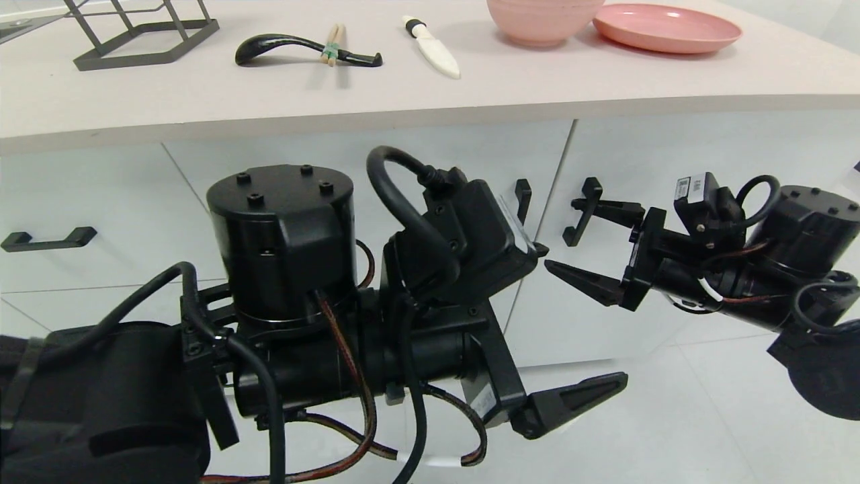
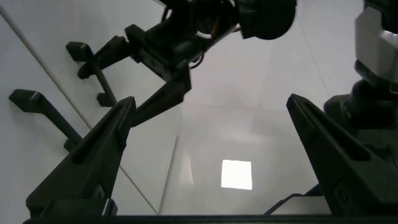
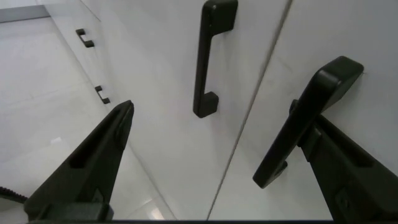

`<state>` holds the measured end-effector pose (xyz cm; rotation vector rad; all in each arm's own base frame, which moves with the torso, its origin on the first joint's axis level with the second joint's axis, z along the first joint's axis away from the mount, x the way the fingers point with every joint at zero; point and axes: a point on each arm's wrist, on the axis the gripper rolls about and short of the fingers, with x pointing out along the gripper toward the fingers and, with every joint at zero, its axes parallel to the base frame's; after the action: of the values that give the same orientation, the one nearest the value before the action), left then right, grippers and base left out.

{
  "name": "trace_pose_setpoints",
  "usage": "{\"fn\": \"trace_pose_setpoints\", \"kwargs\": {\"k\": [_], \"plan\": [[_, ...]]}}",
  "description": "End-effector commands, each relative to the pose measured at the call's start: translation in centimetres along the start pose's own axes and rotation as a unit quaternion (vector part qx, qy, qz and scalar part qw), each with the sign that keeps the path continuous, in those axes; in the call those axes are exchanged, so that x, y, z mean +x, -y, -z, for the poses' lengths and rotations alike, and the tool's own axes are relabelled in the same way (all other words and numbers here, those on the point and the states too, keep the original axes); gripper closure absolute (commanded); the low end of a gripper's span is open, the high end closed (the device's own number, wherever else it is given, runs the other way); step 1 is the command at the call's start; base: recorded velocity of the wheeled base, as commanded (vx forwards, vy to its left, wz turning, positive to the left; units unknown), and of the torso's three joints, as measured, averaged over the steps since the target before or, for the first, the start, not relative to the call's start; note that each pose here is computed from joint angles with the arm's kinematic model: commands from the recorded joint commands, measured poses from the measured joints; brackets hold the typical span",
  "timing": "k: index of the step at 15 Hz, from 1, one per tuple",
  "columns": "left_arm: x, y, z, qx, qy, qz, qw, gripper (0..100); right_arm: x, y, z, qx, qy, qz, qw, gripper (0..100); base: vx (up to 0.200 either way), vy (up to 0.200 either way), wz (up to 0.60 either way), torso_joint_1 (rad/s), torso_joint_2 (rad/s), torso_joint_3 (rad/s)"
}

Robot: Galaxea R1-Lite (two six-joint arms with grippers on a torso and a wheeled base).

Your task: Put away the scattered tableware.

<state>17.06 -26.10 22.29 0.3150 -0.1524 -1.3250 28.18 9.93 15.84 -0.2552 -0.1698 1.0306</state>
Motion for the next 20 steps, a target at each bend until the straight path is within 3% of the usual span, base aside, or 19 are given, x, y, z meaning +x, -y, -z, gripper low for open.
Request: {"fn": "trace_pose_setpoints", "kwargs": {"k": [1,7,10,12,15,20], "plan": [[1.0,-0.4,0.0,0.001,0.002,-0.01,0.9999,0,-0.1,-0.5,0.1,-0.001,0.004,-0.016,1.0,0,0.0,0.0,0.0,0.0,0.0,0.0],[2.6,-1.3,0.0,0.005,0.011,-0.029,0.9995,0,-3.0,-2.9,-1.5,-0.007,0.013,-0.031,0.999,0,0.0,0.0,0.0,0.0,0.0,0.0],[6.2,-2.9,-0.2,0.022,0.049,-0.063,0.9965,0,-5.2,-4.9,-2.3,-0.007,0.015,-0.038,0.999,0,0.0,0.0,0.0,0.0,0.0,0.0],[7.3,-3.0,0.2,0.025,0.058,-0.065,0.9959,0,-5.8,-5.4,-2.4,-0.006,0.014,-0.038,0.999,0,0.0,0.0,0.0,0.0,0.0,0.0],[9.8,-4.2,-0.4,0.033,0.081,-0.083,0.9927,0,-6.2,-5.8,-2.5,-0.006,0.014,-0.038,0.999,0,0.0,0.0,0.0,0.0,0.0,0.0],[11.2,-3.9,-0.1,0.032,0.087,-0.083,0.9922,0,-6.3,-5.8,-2.4,-0.005,0.013,-0.037,0.999,0,0.0,0.0,0.0,0.0,0.0,0.0]]}}
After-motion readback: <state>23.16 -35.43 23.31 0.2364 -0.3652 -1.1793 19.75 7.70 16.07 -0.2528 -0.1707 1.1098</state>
